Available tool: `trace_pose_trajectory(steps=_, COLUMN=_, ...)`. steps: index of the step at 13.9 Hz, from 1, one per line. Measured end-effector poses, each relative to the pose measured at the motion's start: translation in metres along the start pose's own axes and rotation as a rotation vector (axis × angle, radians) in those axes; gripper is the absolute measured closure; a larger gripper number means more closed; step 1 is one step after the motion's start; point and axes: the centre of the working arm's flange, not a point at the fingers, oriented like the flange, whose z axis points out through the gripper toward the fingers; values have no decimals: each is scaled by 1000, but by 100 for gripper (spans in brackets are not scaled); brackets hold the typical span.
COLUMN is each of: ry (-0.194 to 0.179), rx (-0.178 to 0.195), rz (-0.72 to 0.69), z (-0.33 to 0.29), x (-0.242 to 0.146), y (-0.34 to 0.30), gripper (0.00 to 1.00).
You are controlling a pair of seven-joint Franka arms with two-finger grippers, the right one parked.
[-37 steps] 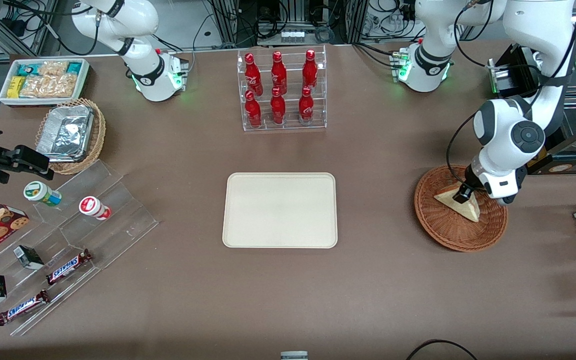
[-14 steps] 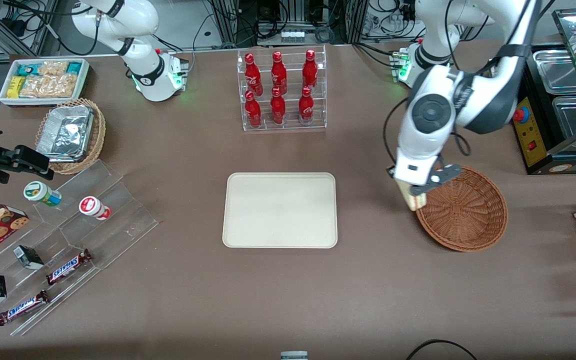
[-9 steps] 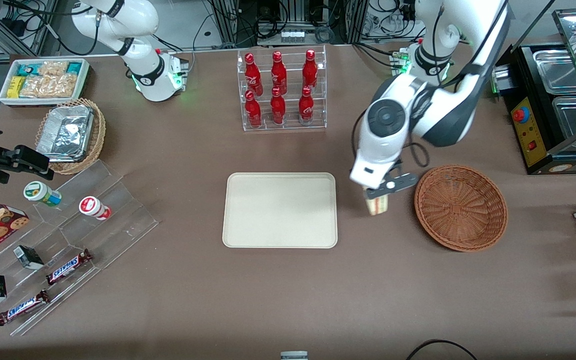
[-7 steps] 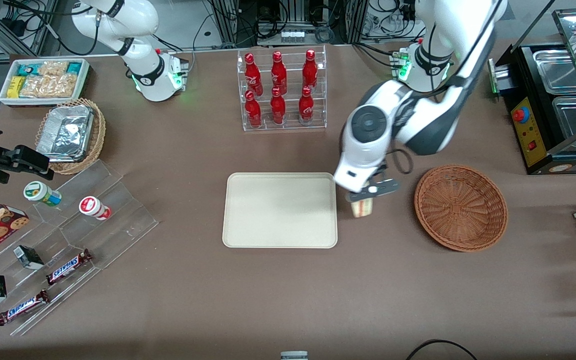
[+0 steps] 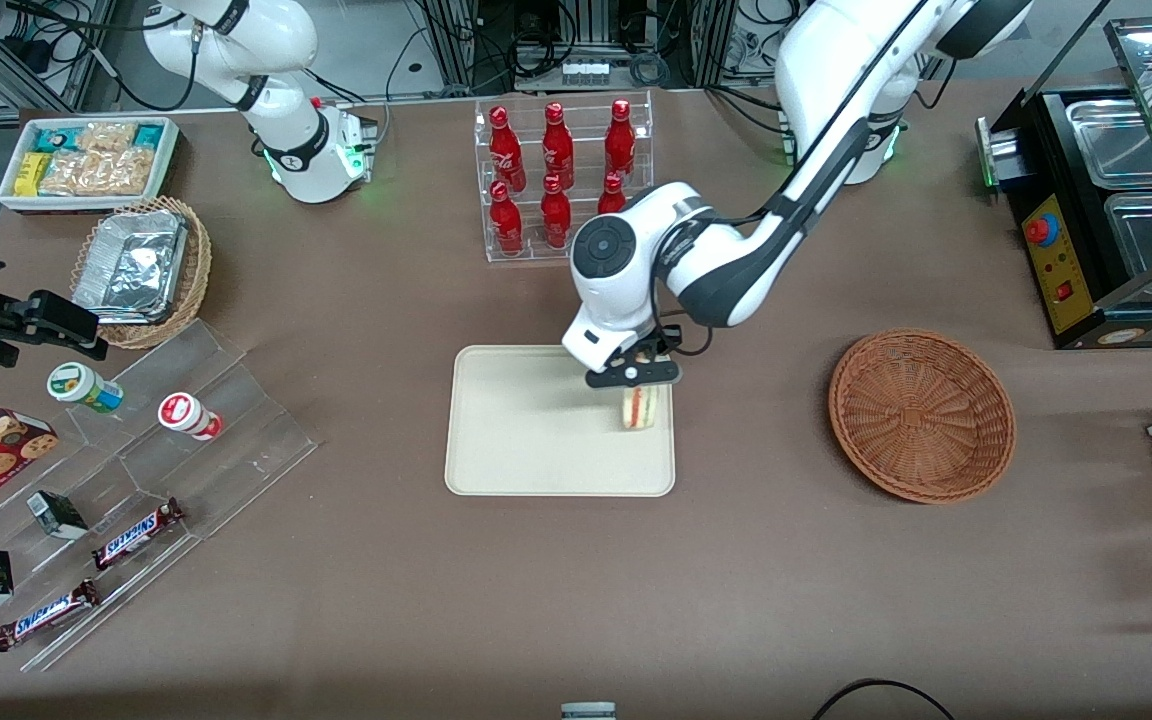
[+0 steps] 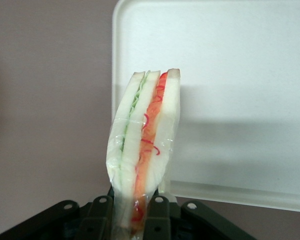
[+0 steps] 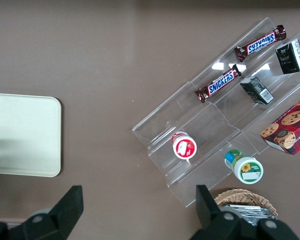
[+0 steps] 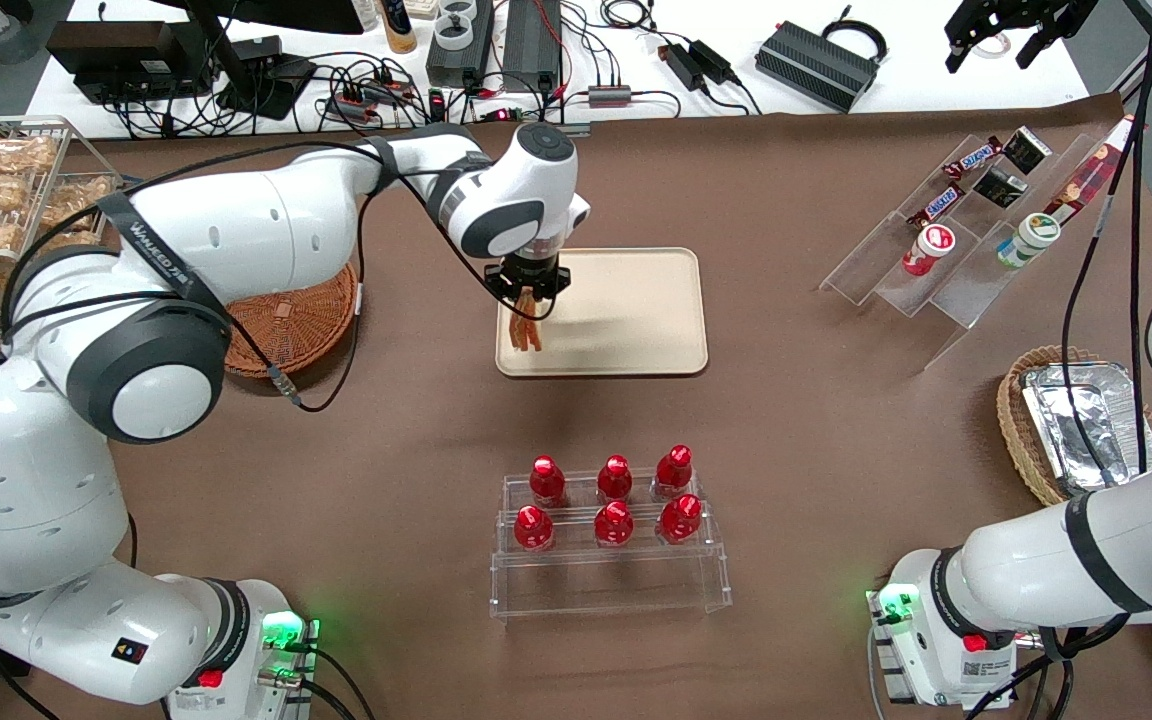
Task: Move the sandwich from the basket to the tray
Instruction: 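Lower the sandwich onto the cream tray and open the left gripper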
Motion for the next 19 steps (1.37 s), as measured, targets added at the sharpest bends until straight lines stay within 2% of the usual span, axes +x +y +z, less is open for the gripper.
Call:
trace_pose_trajectory(steps=2, ry=13, rx=-8, rz=15, z=11, x=0, y=6, gripper=77)
trace_pose_trajectory(steps=6, ry=13, rx=-26, rz=32, z=32, x=-2, y=18, gripper=77)
trace_pose_trajectory(steps=10, ry=22, rx=3, rz=18, z=52, x=7, y=18, gripper=74)
trace_pose_trajectory(steps=13, ry=27, rx=5, rz=11, z=54, x=12, y=18, gripper=71)
trace_pose_trajectory(steps=16, ry=33, rx=3, rz=2, z=52, x=16, y=16, gripper=42)
trace_pose_trajectory(steps=19, ry=54, rx=-15, rz=-16, z=37, x=24, y=17, gripper=13)
